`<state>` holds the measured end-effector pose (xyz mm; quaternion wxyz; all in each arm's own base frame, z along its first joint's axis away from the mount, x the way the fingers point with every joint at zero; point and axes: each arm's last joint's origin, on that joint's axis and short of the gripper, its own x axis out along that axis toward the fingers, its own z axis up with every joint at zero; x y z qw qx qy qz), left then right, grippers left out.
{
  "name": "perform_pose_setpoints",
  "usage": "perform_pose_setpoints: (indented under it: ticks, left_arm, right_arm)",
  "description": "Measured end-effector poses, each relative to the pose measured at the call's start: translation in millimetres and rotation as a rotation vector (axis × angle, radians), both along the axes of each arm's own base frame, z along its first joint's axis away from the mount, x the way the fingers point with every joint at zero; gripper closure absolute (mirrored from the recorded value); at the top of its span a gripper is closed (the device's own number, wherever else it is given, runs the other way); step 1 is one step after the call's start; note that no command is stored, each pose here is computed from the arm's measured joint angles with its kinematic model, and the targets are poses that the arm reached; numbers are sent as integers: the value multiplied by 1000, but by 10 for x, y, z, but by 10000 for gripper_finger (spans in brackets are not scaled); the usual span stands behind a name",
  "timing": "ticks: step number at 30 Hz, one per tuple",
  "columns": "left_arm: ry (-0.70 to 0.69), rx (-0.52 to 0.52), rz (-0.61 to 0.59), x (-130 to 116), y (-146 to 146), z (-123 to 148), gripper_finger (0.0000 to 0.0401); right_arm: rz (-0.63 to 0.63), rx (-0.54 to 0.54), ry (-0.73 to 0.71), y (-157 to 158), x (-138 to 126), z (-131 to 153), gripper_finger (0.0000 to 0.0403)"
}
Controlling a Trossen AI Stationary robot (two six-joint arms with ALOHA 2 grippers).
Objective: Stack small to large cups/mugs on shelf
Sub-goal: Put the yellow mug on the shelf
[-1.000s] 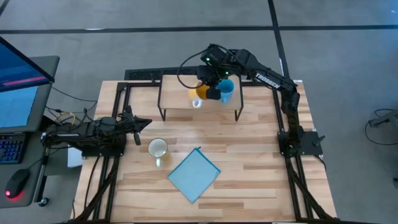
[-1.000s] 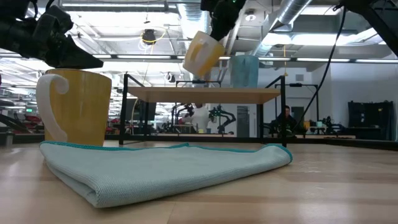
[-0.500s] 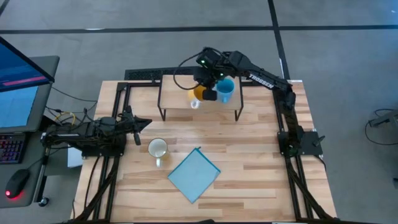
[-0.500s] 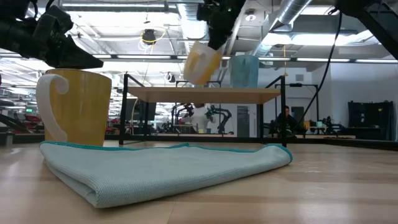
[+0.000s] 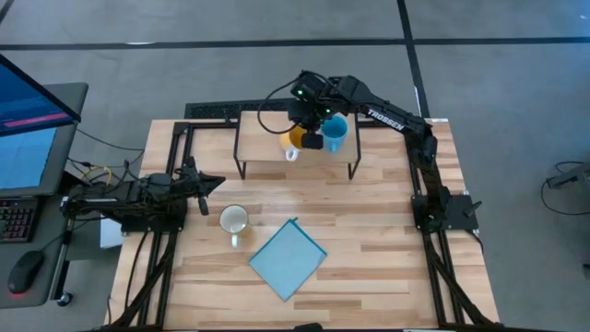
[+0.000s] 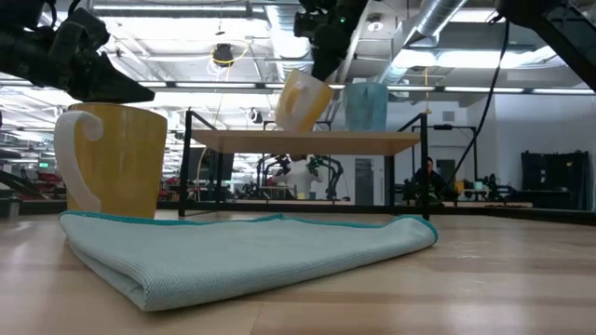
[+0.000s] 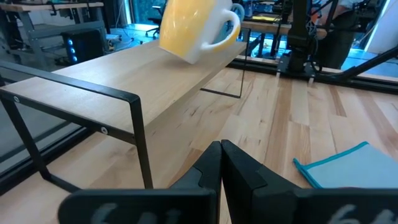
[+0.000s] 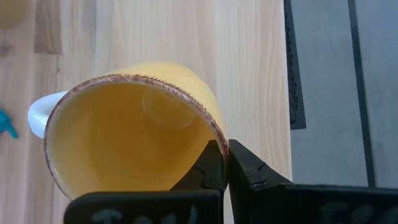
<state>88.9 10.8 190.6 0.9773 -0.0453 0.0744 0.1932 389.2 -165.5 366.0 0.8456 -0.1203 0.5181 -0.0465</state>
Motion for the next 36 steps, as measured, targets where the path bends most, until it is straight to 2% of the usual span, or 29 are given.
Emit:
perform_pose_setpoints:
  ticks: [6,11,14,36]
  left_arm:
    - [0,0,0,0,0,0,401]
    - [0,0,0,0,0,0,401]
    - [0,0,0,0,0,0,401]
    - [-1,-1,-1,0,0,0,401]
  right_arm:
    - [-11,7,1,1,-3,-1,384]
    - [-12,9,2,6,-3,-2,339]
    - [-10,5,-7,6,6,3,327]
    - [-7,-38,-104,-28,88,56,332]
